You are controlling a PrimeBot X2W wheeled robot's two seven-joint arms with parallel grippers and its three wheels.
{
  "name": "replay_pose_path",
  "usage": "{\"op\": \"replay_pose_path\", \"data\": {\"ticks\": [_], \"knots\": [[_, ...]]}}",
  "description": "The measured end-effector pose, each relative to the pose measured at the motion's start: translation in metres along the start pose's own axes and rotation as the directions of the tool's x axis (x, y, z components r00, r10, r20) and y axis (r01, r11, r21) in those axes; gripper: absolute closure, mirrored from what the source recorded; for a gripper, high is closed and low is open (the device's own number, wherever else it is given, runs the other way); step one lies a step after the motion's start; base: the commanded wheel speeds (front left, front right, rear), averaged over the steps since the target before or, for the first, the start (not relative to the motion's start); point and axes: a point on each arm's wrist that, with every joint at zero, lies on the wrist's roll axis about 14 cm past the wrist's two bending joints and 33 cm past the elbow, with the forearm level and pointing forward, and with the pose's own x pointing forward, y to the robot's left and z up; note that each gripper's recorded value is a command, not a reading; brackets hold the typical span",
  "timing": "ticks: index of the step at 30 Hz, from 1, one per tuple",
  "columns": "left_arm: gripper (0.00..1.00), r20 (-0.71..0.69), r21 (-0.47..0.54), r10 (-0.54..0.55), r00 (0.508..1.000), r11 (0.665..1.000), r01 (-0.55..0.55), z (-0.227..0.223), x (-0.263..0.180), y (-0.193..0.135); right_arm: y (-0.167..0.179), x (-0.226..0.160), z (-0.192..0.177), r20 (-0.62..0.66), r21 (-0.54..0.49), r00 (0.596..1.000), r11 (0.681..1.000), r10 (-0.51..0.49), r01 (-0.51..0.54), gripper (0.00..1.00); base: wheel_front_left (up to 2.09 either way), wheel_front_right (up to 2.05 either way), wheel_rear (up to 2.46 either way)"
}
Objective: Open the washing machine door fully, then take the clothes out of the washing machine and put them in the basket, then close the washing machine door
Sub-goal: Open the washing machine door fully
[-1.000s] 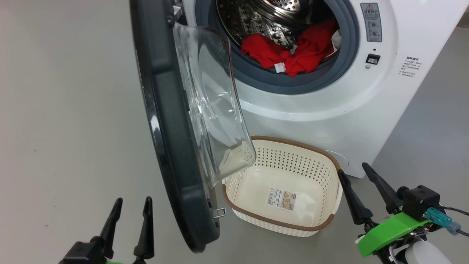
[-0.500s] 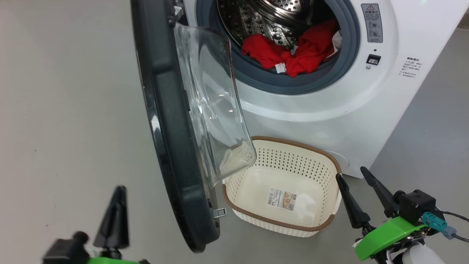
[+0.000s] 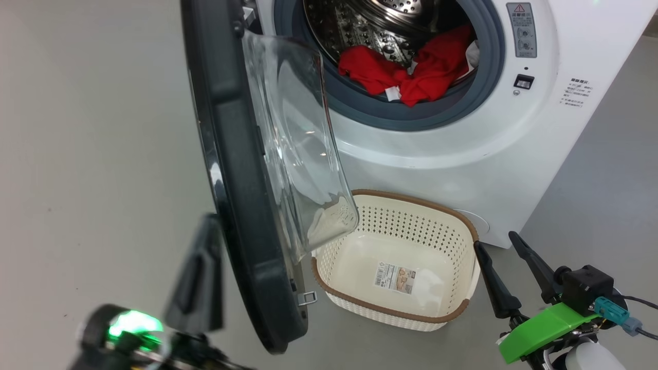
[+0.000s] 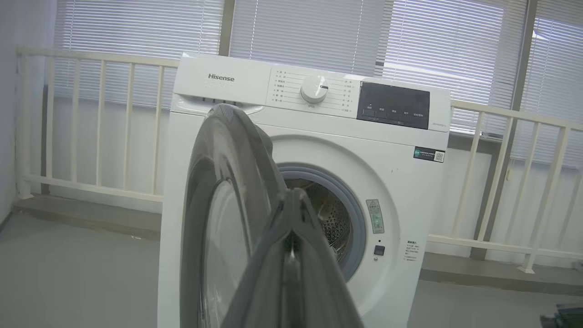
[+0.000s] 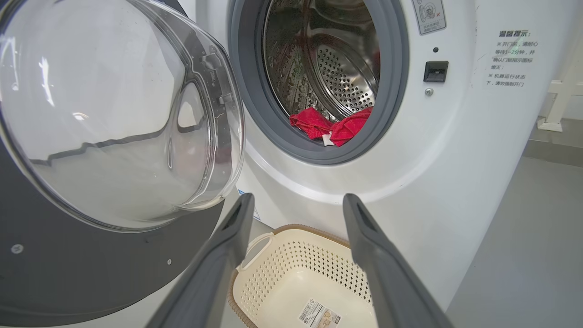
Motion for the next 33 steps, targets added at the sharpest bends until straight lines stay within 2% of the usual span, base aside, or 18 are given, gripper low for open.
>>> {"op": "replay_pose_path", "data": {"ticks": [5, 15, 25, 33], "knots": [[1.00, -0.070, -0.061, -0.106, 0.992, 0.993, 0.102, -0.021, -0.011, -0.037, 0.001, 0.000, -0.002, -0.003, 0.005, 1.000, 1.000, 0.001, -0.001, 0.00, 0.00, 0.00, 0.00], [1.00, -0.253, -0.164, -0.181, 0.950, 0.976, 0.142, -0.076, -0.040, -0.062, 0.000, 0.001, -0.004, -0.009, 0.006, 1.000, 1.000, 0.002, -0.002, 0.00, 0.00, 0.00, 0.00], [1.00, -0.410, -0.197, -0.147, 0.900, 0.978, 0.070, -0.122, -0.066, -0.053, 0.001, 0.001, -0.006, -0.013, 0.008, 1.000, 1.000, 0.004, -0.004, 0.00, 0.00, 0.00, 0.00], [1.00, -0.445, -0.188, -0.103, 0.890, 0.982, 0.020, -0.130, -0.072, -0.044, 0.005, 0.002, -0.006, -0.014, 0.009, 1.000, 1.000, 0.015, -0.015, 0.00, 0.00, 0.00, 0.00]]}}
